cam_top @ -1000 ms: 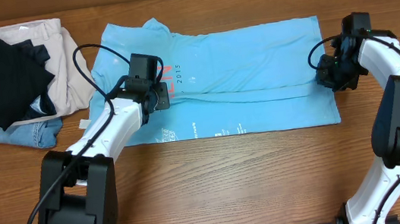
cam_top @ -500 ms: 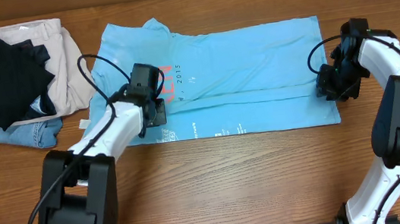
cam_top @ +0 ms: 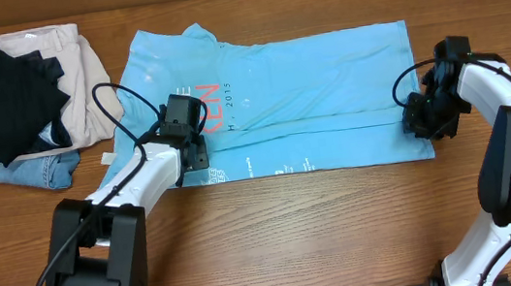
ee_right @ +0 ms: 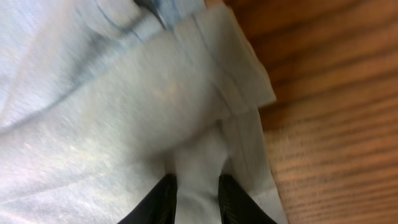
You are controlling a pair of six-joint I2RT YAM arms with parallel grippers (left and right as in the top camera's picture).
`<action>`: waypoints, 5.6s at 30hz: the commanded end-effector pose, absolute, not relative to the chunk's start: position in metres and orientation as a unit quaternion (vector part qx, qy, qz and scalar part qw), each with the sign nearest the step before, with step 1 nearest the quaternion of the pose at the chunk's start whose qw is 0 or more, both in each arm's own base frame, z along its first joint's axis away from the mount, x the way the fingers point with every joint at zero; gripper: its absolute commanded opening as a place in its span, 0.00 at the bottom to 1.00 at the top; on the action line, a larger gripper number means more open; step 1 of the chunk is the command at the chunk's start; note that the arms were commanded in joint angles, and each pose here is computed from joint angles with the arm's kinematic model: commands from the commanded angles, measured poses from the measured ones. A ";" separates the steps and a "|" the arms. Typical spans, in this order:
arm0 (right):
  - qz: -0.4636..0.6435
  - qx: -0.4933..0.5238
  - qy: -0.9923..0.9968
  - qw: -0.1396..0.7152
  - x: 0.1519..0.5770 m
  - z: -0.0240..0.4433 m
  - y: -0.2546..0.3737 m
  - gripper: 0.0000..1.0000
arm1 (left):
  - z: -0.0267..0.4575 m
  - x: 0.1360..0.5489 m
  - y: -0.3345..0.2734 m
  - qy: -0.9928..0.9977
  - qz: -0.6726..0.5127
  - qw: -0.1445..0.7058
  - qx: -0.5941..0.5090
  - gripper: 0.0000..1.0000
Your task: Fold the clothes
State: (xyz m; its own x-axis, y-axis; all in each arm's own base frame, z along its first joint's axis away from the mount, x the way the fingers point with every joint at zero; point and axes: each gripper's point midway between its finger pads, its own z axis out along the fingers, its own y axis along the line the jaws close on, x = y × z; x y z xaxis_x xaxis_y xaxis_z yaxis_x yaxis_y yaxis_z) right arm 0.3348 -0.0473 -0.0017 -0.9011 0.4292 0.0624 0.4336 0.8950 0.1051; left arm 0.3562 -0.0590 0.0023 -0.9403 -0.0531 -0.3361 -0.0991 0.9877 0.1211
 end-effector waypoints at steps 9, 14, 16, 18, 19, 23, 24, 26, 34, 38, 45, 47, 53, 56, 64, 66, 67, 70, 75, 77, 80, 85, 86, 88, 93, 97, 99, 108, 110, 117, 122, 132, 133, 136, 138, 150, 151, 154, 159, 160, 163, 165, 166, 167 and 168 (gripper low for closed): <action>0.034 -0.276 -0.946 0.168 0.245 -0.042 -0.056 0.25 | -0.035 0.257 -0.044 0.993 0.097 -0.023 -0.060 0.56; 0.075 -0.315 -0.925 0.197 0.226 -0.035 -0.069 0.21 | -0.033 0.240 -0.039 0.991 0.109 -0.055 -0.062 0.57; 0.081 -0.325 -0.919 0.207 0.220 -0.033 -0.073 0.21 | -0.032 0.235 -0.038 0.990 0.112 -0.066 -0.061 0.57; 0.080 -0.331 -0.915 0.216 0.215 -0.031 -0.075 0.21 | -0.031 0.230 -0.037 0.989 0.114 -0.076 -0.064 0.57; 0.080 -0.334 -0.913 0.220 0.213 -0.030 -0.076 0.21 | -0.031 0.228 -0.037 0.988 0.114 -0.081 -0.064 0.57; 0.081 -0.347 -0.906 0.228 0.208 -0.026 -0.079 0.21 | -0.027 0.220 -0.036 0.986 0.118 -0.093 -0.077 0.57; 0.080 -0.347 -0.906 0.227 0.208 -0.025 -0.079 0.21 | -0.026 0.221 -0.037 0.986 0.115 -0.090 -0.077 0.57; 0.079 -0.349 -0.908 0.217 0.211 -0.021 -0.079 0.21 | -0.022 0.225 -0.040 0.988 0.106 -0.078 -0.079 0.57; 0.066 -0.361 -0.925 0.103 0.239 0.031 -0.085 0.22 | 0.030 0.271 -0.054 0.994 0.056 0.046 -0.081 0.59; 0.056 -0.365 -0.929 0.008 0.261 0.072 -0.092 0.27 | 0.077 0.300 -0.062 0.989 0.027 0.132 -0.054 0.69; 0.040 -0.342 -0.933 -0.107 0.285 0.119 -0.096 0.34 | 0.154 0.364 -0.050 0.969 0.017 0.247 -0.011 0.87; 0.034 -0.325 -0.939 -0.109 0.286 0.121 -0.093 0.34 | 0.168 0.384 -0.042 0.965 0.001 0.261 -0.008 0.87; 0.017 -0.318 -0.942 -0.104 0.285 0.120 -0.087 0.34 | 0.174 0.453 -0.004 0.962 -0.050 0.265 -0.040 0.85; 0.013 -0.318 -0.943 -0.100 0.284 0.119 -0.085 0.34 | 0.158 0.480 0.009 0.965 -0.048 0.257 -0.037 0.84; 0.006 -0.317 -0.944 -0.089 0.280 0.118 -0.081 0.34 | 0.080 0.525 0.015 0.976 -0.036 0.213 -0.003 0.82; 0.006 -0.317 -0.944 -0.089 0.280 0.118 -0.081 0.35 | 0.067 0.529 0.014 0.977 -0.037 0.209 0.005 0.82; 0.006 -0.317 -0.944 -0.089 0.280 0.118 -0.081 0.35 | 0.061 0.530 0.014 0.978 -0.037 0.207 0.006 0.82; 0.007 -0.317 -0.944 -0.088 0.279 0.118 -0.081 0.35 | 0.041 0.529 0.017 0.981 -0.035 0.191 0.002 0.81; 0.007 -0.317 -0.944 -0.088 0.279 0.118 -0.081 0.35 | 0.016 0.519 0.020 0.987 -0.037 0.156 -0.003 0.81; 0.007 -0.317 -0.944 -0.088 0.279 0.118 -0.081 0.35 | 0.007 0.514 0.021 0.990 -0.034 0.140 -0.004 0.81; 0.007 -0.317 -0.944 -0.086 0.278 0.118 -0.081 0.35 | 0.000 0.502 0.035 0.993 0.000 0.113 -0.016 0.79; 0.007 -0.317 -0.945 -0.085 0.278 0.118 -0.081 0.35 | -0.002 0.484 0.062 0.993 0.064 0.078 -0.062 0.78; 0.007 -0.317 -0.945 -0.085 0.278 0.118 -0.081 0.35 | -0.002 0.481 0.062 0.993 0.063 0.074 -0.066 0.78; 0.007 -0.317 -0.945 -0.084 0.278 0.118 -0.081 0.35 | -0.003 0.478 0.064 0.993 0.062 0.068 -0.079 0.78; 0.007 -0.317 -0.944 -0.087 0.279 0.118 -0.081 0.35 | -0.004 0.480 0.046 0.994 0.006 0.069 -0.079 0.69; 0.006 -0.317 -0.944 -0.092 0.281 0.119 -0.082 0.35 | -0.003 0.485 0.029 0.993 -0.044 0.077 -0.075 0.67; 0.006 -0.317 -0.944 -0.093 0.282 0.119 -0.082 0.35 | -0.002 0.488 0.025 0.992 -0.055 0.084 -0.074 0.71; 0.006 -0.317 -0.944 -0.092 0.282 0.118 -0.082 0.36 | 0.000 0.496 0.028 0.991 -0.049 0.100 -0.074 0.56; 0.007 -0.317 -0.944 -0.093 0.282 0.118 -0.082 0.36 | -0.001 0.496 0.028 0.991 -0.049 0.100 -0.073 0.52; 0.006 -0.316 -0.943 -0.103 0.286 0.120 -0.083 0.35 | -0.001 0.495 0.030 0.992 -0.045 0.098 -0.073 0.12; -0.013 -0.265 -0.954 -0.140 0.306 0.124 -0.080 0.35 | -0.002 0.489 0.029 0.993 -0.045 0.086 -0.074 0.04; -0.116 -0.164 -0.964 -0.175 0.366 0.094 -0.050 0.39 | -0.003 0.473 0.021 0.993 -0.064 0.051 -0.080 0.04; -0.118 -0.152 -0.965 -0.177 0.374 0.087 -0.047 0.42 | -0.003 0.472 0.020 0.993 -0.066 0.050 -0.080 0.04; -0.107 -0.126 -0.964 -0.207 0.406 0.076 -0.045 0.48 | -0.003 0.470 0.020 0.992 -0.068 0.045 -0.092 0.04; -0.100 -0.116 -0.960 -0.236 0.428 0.076 -0.045 0.54 | -0.003 0.468 0.018 0.992 -0.071 0.039 -0.099 0.04; -0.064 -0.118 -0.929 -0.345 0.500 0.056 -0.064 0.70 | -0.003 0.467 0.012 0.991 -0.080 0.036 -0.097 0.04; -0.064 -0.118 -0.930 -0.343 0.501 0.050 -0.064 0.72 | -0.003 0.467 0.012 0.991 -0.080 0.037 -0.097 0.04; -0.064 -0.118 -0.931 -0.340 0.506 0.032 -0.065 0.77 | -0.003 0.468 0.013 0.991 -0.080 0.039 -0.099 0.04; -0.063 -0.114 -0.925 -0.358 0.518 0.020 -0.067 0.77 | -0.003 0.467 0.012 0.991 -0.080 0.036 -0.099 0.04; -0.062 -0.114 -0.923 -0.362 0.520 0.020 -0.068 0.77 | -0.003 0.467 0.012 0.991 -0.080 0.036 -0.103 0.04; -0.062 -0.112 -0.919 -0.372 0.525 0.019 -0.069 0.77 | -0.003 0.467 0.012 0.990 -0.080 0.036 -0.107 0.04; -0.062 -0.112 -0.918 -0.374 0.527 0.015 -0.069 0.77 | -0.003 0.467 0.012 0.990 -0.080 0.036 -0.108 0.04; -0.062 -0.112 -0.919 -0.373 0.527 0.013 -0.069 0.76 | -0.003 0.467 0.012 0.990 -0.080 0.036 -0.108 0.04; -0.062 -0.112 -0.919 -0.372 0.527 0.011 -0.069 0.75 | -0.003 0.467 0.012 0.990 -0.080 0.036 -0.108 0.04; -0.062 -0.112 -0.920 -0.369 0.527 0.007 -0.069 0.72 | -0.003 0.467 0.012 0.990 -0.080 0.036 -0.108 0.04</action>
State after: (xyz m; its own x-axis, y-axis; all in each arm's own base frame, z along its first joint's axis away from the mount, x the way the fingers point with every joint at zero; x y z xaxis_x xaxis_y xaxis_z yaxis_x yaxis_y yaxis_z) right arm 0.5198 -0.0648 0.0107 -0.7093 0.2488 -0.6595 0.1535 0.9677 0.2000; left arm 0.4686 0.0175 0.0043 -0.9749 -0.2087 -0.0769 -0.1960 0.9695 -0.1471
